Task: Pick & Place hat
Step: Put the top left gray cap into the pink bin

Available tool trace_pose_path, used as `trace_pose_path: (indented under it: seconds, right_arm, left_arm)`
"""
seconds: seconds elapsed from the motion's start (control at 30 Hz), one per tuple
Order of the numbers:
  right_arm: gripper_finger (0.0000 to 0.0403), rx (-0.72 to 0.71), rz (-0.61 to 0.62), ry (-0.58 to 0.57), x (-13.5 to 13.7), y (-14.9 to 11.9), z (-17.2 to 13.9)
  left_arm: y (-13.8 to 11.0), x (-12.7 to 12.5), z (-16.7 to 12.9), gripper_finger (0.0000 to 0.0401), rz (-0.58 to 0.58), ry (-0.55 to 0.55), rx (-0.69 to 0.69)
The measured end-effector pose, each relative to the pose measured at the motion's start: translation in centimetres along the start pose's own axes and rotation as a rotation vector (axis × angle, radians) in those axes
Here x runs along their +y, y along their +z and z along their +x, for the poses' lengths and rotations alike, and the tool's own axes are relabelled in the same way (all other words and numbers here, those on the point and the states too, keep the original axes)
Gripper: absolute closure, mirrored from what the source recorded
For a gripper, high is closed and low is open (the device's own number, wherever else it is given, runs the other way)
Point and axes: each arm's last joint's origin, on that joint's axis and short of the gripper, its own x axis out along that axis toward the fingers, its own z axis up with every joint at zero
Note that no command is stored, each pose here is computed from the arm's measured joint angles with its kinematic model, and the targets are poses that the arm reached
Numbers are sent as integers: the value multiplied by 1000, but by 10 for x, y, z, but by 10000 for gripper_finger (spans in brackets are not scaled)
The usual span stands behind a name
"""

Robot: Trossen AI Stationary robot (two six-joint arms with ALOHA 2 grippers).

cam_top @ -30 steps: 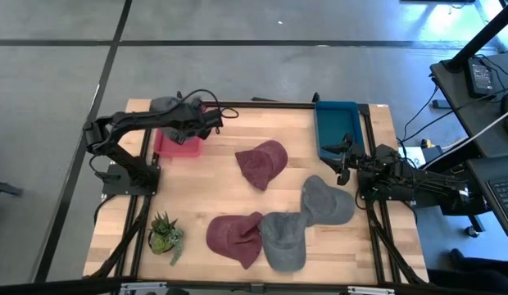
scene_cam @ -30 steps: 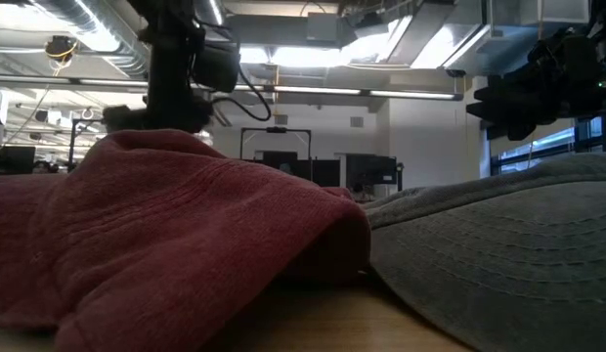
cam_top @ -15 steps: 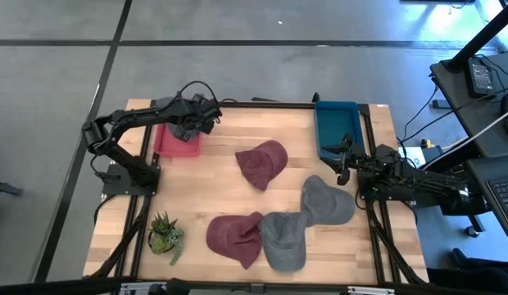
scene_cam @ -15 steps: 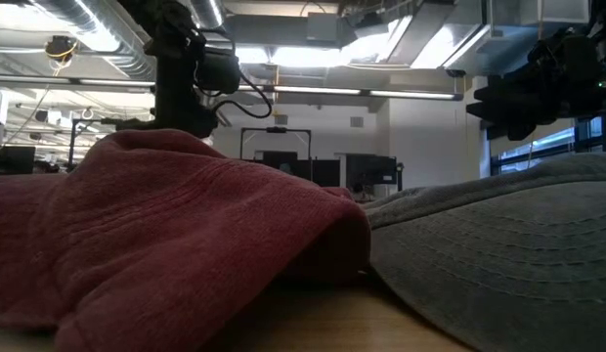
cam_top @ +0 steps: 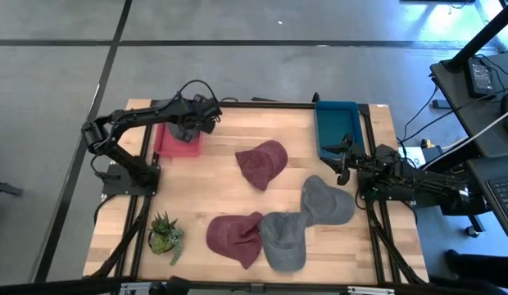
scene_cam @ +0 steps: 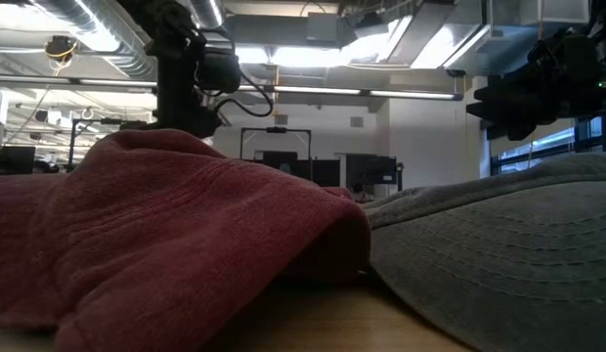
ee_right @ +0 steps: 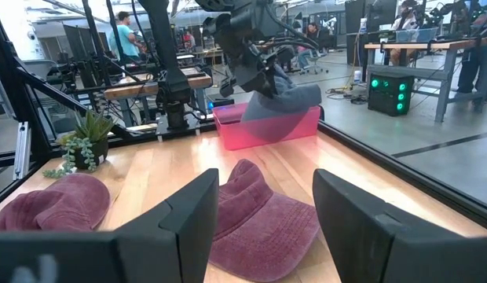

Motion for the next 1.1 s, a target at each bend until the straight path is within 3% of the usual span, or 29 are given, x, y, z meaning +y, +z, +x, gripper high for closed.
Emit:
trace_pose_path:
  seconds: [0.23, 0.33, 0.53, 0.7, 0.77, 0.9, 1.1]
  right_arm:
    - [196, 0, 6, 0, 0, 0, 0]
    - [196, 0, 4, 0, 0, 0, 0]
    - [196, 0, -2, 0, 0, 0, 0]
    - [196, 0, -8, 0, 0, 0, 0]
    - [196, 0, -8, 0, 0, 0, 0]
    - [196, 0, -23, 0, 0, 0, 0]
    - [196, 0, -30, 0, 0, 0, 0]
  left_arm:
    - [-10, 5, 6, 293, 21, 32, 102]
    - [-11, 5, 7, 283, -84, -2, 50]
    - [-10, 1, 6, 276, -500, -176, -106]
    - [-16, -7, -2, 280, -785, -303, -99]
    - [-18, -7, -3, 281, -893, -294, -67]
    - [-22, 3, 0, 278, -1215, -125, -7]
    - [-24, 16, 6, 282, -1449, -111, -100]
